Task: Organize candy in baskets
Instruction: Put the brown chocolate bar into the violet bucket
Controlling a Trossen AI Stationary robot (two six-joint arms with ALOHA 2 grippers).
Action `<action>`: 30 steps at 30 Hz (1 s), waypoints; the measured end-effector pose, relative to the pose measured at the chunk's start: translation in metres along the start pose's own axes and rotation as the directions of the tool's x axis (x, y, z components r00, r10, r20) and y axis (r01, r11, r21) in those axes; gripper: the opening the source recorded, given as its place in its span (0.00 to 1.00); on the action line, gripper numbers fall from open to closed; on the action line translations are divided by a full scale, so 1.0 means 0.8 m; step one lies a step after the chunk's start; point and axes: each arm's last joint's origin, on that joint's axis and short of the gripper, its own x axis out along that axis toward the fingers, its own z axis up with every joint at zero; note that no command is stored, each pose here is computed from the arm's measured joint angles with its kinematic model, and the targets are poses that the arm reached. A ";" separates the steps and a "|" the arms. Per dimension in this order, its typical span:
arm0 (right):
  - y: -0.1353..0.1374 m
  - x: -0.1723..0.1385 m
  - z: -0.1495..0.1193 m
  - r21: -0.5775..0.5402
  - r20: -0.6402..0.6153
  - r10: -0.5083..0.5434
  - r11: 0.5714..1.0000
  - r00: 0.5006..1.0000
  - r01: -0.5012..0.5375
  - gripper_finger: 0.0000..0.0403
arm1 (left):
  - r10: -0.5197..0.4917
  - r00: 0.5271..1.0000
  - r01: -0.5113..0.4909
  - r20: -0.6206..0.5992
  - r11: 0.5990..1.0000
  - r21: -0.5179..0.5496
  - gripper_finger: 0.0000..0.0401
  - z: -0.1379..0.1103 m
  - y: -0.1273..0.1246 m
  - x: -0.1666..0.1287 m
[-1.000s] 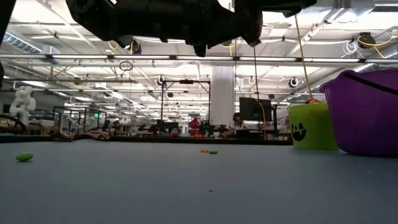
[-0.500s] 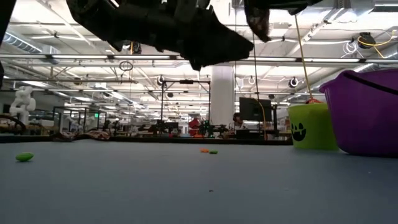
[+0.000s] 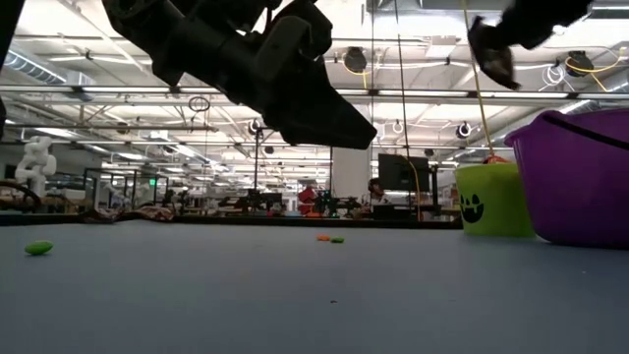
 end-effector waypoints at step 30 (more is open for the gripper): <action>-0.035 -0.036 -0.031 0.236 -0.172 0.060 0.972 0.983 -0.018 0.60 | 0.336 0.940 -0.335 -0.057 0.942 0.030 0.45 0.029 0.017 -0.053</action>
